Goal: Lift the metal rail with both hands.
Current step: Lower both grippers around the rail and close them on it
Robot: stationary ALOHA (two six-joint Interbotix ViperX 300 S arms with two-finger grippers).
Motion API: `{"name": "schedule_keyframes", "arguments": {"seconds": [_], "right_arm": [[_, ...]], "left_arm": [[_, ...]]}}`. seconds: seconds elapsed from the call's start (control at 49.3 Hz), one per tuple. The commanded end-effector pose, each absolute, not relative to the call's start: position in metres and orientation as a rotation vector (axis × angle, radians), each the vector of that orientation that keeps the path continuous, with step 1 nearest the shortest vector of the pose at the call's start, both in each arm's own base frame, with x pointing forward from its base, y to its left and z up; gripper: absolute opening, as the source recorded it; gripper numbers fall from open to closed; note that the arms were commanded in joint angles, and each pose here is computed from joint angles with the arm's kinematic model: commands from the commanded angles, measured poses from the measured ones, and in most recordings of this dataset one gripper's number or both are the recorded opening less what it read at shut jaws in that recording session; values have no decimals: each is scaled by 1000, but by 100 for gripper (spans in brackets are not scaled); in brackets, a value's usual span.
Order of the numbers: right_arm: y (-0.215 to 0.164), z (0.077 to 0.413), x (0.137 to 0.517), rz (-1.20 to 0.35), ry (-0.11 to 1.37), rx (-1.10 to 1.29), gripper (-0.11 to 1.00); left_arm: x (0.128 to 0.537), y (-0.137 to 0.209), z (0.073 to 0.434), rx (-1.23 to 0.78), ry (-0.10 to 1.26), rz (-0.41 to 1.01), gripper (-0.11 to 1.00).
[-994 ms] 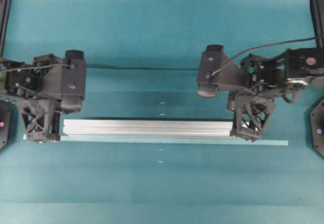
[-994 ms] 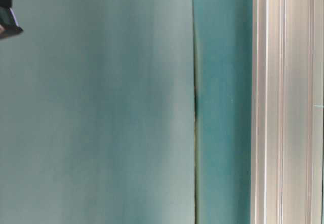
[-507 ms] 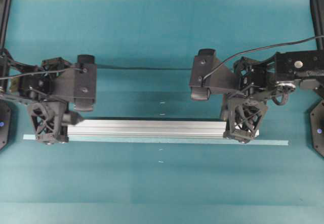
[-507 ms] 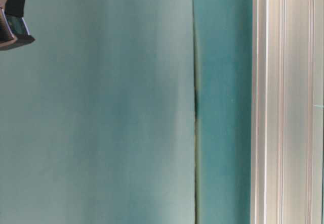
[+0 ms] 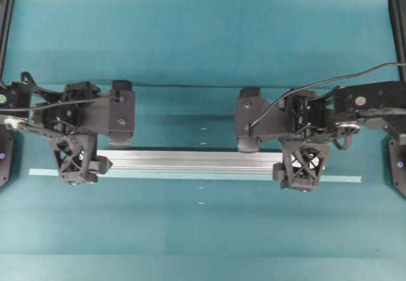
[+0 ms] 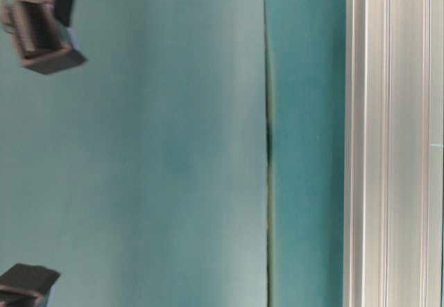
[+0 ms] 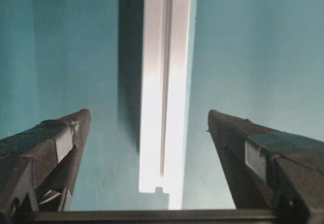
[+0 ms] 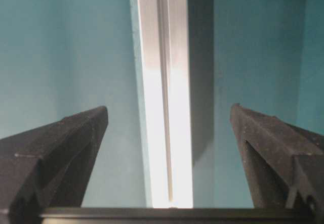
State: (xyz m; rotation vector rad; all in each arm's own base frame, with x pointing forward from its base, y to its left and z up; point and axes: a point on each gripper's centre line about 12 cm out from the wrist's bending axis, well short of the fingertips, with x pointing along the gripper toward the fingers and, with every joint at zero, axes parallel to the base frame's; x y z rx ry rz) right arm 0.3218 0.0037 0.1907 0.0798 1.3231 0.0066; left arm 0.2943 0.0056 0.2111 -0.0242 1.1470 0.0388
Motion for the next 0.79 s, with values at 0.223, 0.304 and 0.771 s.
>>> {"name": "schedule_keyframes", "arguments": {"seconds": [0.223,0.304,0.771], "right_arm": [[7,165,329,18,1323,61,99],[7,160,330,17,1326,61,99],[6,136,325,13,1337,60,99]], "left_arm": [[304,1,194,-15,1138,25,96],[305,-2,190,-11,1141,18,96],[305,-1,158,-59,1122,47,96]]}}
